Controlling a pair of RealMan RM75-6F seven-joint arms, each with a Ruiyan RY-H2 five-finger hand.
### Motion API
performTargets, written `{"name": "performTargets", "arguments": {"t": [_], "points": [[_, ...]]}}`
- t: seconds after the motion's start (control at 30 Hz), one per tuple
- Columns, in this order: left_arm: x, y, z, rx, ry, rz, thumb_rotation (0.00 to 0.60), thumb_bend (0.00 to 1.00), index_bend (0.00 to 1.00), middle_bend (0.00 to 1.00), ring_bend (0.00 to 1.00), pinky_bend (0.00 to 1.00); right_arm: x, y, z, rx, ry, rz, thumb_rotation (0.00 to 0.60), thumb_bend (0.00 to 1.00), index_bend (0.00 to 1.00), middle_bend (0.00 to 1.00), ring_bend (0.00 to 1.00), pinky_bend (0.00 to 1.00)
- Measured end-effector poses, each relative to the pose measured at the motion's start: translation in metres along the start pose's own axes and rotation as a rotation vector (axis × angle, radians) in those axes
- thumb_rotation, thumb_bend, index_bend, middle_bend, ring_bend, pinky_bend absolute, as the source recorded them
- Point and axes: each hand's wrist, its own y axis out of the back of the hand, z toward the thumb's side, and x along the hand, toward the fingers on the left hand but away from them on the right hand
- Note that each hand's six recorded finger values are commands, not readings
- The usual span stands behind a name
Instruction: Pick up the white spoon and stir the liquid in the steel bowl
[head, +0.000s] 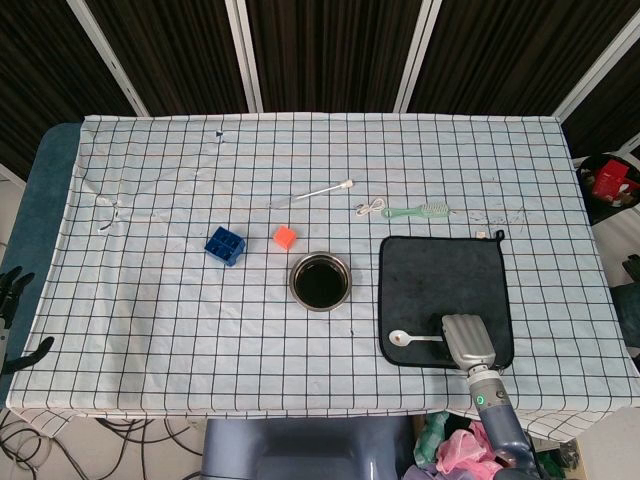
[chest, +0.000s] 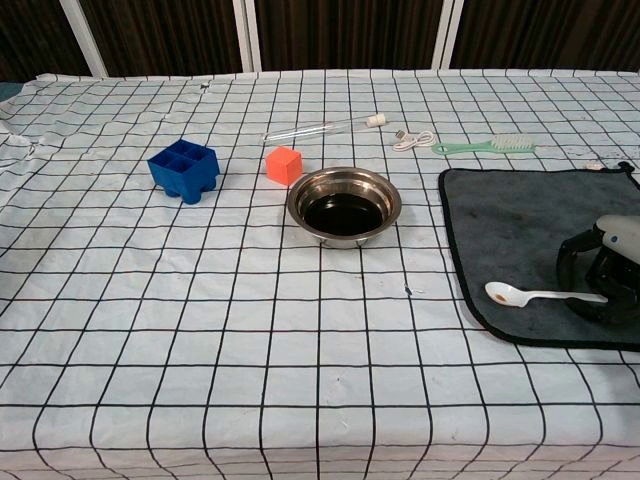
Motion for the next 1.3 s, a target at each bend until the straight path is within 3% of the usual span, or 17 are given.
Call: {"name": "performTargets", "arguments": {"t": [1.03,1.2,1.3], "points": [[-0.002,0.001,0.000,0.000,0.003,0.005,0.600,0.22,0.10,0.02,0.00,0.00,-0.002,0.005,0.001,-0.018,-0.007,-0.023,0.600,0.39,0.58,0.89,1.00,1.00],[-0.001,0.001,0.000,0.001,0.002,0.002,0.600,0.22,0.10,0.02,0.00,0.00,-0.003,0.016,0.001,-0.030,-0.004,-0.053,0.600,0.39,0.58,0.89,1.00,1.00],[-0.001,0.001,0.000,-0.001,0.001,0.001,0.600,0.22,0.10,0.02,0.00,0.00,-0.004,0.035,-0.001,-0.041,-0.005,-0.101,0.600,0.39,0.58,0.89,1.00,1.00]]}}
